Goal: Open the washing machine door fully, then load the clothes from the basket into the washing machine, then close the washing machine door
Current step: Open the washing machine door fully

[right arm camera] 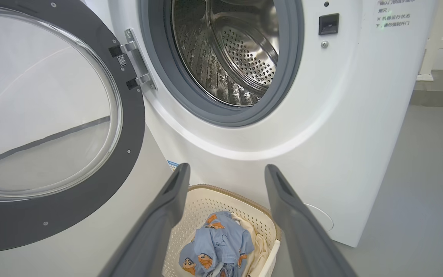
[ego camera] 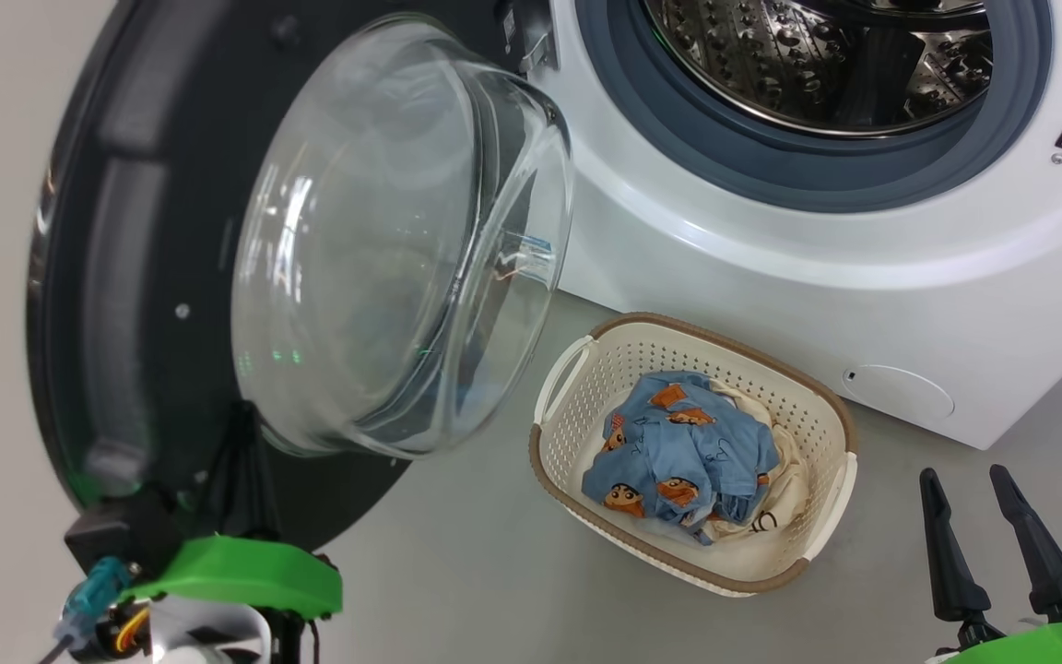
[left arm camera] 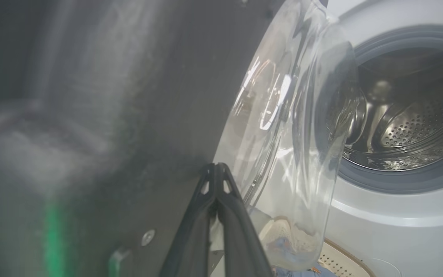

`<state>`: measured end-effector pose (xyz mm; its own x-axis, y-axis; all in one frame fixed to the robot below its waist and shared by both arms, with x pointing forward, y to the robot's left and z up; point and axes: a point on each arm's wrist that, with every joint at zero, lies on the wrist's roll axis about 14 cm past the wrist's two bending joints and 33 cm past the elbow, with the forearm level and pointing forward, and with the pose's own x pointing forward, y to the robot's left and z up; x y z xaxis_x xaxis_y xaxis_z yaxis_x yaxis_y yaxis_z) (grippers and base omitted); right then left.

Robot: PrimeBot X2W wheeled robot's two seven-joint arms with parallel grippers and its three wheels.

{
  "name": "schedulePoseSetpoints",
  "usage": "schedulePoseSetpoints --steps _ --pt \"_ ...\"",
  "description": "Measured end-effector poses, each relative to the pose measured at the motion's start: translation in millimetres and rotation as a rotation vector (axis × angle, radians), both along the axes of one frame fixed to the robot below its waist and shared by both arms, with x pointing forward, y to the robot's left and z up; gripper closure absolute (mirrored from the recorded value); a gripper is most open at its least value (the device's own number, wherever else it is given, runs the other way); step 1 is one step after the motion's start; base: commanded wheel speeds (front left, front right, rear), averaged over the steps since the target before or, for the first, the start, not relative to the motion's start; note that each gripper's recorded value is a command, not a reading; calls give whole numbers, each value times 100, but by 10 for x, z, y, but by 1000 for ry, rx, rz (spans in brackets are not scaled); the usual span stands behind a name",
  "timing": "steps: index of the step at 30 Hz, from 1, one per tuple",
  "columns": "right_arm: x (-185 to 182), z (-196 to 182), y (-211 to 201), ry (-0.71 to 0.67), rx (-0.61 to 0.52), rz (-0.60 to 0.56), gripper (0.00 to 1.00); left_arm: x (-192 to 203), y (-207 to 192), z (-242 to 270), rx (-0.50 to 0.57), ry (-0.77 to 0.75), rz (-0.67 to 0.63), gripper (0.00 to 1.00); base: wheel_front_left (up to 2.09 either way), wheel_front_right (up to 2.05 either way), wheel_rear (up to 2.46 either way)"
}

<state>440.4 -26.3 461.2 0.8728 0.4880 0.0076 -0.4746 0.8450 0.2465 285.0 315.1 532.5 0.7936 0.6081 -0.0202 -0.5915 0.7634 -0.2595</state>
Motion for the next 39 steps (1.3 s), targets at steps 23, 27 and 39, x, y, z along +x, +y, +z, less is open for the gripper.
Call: schedulePoseSetpoints --steps 23,27,39 --pt "64 -162 -109 23 -32 -9 0 128 872 -96 36 19 240 100 0 0 0" --pt "43 -199 -142 34 -39 -14 0 126 993 -41 61 17 266 100 0 0 0" --pt "39 -206 -224 35 -41 -34 0 183 1257 -15 103 53 309 100 0 0 0"
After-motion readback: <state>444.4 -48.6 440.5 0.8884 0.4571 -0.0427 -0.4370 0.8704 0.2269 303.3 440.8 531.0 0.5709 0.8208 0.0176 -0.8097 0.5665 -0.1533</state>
